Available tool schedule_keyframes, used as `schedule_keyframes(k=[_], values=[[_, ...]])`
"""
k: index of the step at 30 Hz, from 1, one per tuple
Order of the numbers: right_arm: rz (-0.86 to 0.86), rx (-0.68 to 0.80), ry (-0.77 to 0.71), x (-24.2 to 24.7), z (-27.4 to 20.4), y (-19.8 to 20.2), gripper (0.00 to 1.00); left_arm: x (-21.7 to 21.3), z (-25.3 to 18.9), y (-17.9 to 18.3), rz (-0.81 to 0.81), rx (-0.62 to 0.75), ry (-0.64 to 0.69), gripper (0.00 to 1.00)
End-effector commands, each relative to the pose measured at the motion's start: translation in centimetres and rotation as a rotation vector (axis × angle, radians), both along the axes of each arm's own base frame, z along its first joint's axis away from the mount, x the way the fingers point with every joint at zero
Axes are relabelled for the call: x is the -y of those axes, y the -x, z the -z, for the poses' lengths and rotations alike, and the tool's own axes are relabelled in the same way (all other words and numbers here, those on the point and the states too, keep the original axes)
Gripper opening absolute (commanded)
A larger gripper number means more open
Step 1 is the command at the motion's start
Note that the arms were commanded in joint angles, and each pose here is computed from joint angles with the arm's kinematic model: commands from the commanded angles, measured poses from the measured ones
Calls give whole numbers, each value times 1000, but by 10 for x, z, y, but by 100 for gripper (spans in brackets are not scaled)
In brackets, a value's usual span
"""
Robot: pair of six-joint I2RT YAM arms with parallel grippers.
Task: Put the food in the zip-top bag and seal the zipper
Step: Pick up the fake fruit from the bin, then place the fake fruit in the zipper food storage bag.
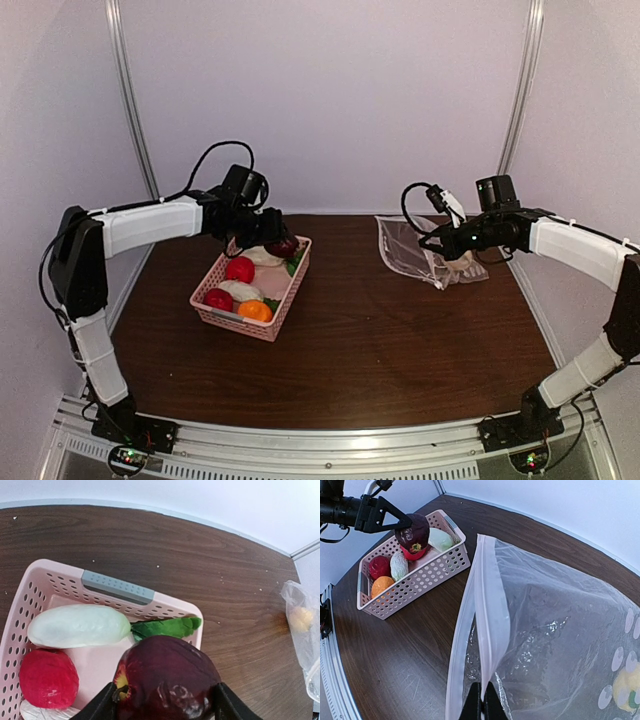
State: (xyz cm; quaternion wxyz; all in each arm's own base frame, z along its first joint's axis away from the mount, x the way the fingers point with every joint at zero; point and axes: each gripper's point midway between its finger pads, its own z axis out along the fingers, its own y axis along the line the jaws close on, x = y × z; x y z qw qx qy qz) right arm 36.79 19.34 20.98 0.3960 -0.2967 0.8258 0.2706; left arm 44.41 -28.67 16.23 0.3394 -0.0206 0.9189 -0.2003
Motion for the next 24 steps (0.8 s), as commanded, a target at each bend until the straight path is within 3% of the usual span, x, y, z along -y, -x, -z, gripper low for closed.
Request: schedule_keyframes(k=[1, 6, 11, 16, 24], values=[[-1, 26, -8, 0, -15, -2, 0, 12, -45, 10, 95, 106, 60, 57], [5, -3, -29, -5, -25, -3, 0, 61, -108, 41, 313, 257, 136, 57], [-41, -50, 11, -16, -25, 3, 0, 133, -165, 104, 575, 467, 267, 58], [-69, -88, -29, -26, -44, 9, 0, 177, -178, 136, 665, 528, 397, 58], [-124, -102, -56, -33, -64, 29, 0, 206, -159, 125, 628, 492, 415, 57]])
